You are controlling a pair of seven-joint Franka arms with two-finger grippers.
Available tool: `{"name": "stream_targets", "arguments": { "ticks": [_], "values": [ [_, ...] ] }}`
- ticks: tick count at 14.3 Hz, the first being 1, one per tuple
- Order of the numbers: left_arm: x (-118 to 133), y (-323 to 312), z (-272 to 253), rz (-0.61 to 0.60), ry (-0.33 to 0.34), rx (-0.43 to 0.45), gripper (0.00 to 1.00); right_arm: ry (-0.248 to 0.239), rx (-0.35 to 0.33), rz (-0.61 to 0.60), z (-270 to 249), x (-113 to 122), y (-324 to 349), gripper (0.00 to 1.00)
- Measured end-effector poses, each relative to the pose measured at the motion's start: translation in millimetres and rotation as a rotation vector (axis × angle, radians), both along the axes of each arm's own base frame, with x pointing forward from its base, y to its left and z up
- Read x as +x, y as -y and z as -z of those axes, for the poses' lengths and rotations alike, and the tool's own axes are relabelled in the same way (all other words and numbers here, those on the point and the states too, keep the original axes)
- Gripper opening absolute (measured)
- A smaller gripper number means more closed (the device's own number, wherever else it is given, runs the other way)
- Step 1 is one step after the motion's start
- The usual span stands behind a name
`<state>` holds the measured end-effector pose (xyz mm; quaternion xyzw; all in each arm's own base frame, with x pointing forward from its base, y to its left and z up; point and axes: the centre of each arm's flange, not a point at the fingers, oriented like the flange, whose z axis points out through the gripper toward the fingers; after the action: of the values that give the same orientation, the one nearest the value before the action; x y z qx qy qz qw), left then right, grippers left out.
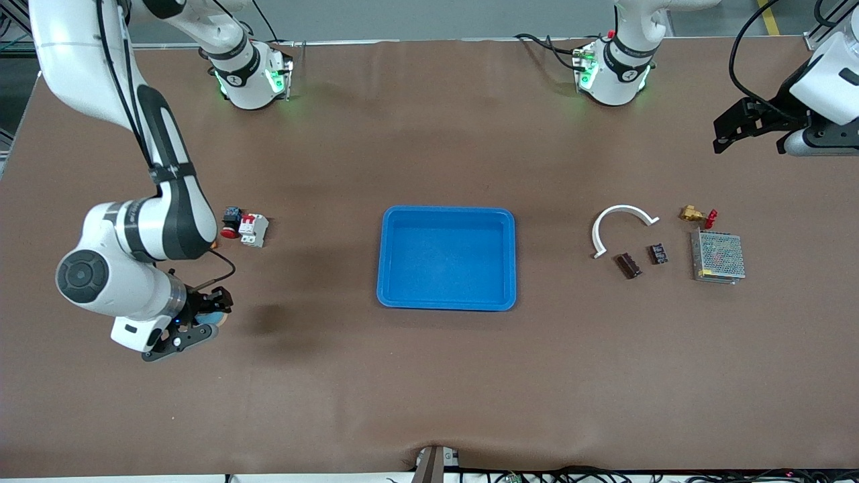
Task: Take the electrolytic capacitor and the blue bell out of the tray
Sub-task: 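Carry the bell with the right gripper toward the first bell, then lower and release the bell beside the first bell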
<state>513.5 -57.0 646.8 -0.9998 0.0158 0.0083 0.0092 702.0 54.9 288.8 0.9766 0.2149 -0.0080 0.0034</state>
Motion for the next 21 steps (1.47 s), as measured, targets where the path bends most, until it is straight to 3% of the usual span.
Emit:
{"name": "stream_targets", "arguments": {
  "ticks": [7, 21],
  "values": [
    [1, 0, 0, 0.000, 0.005, -0.001, 1.00, 0.007, 0.003, -0.024, 52, -14, -2, 0.67],
    [1, 0, -1, -0.001, 0.007, -0.001, 1.00, 0.021, 0.000, -0.063, 96, -22, 7, 0.67]
  ]
}}
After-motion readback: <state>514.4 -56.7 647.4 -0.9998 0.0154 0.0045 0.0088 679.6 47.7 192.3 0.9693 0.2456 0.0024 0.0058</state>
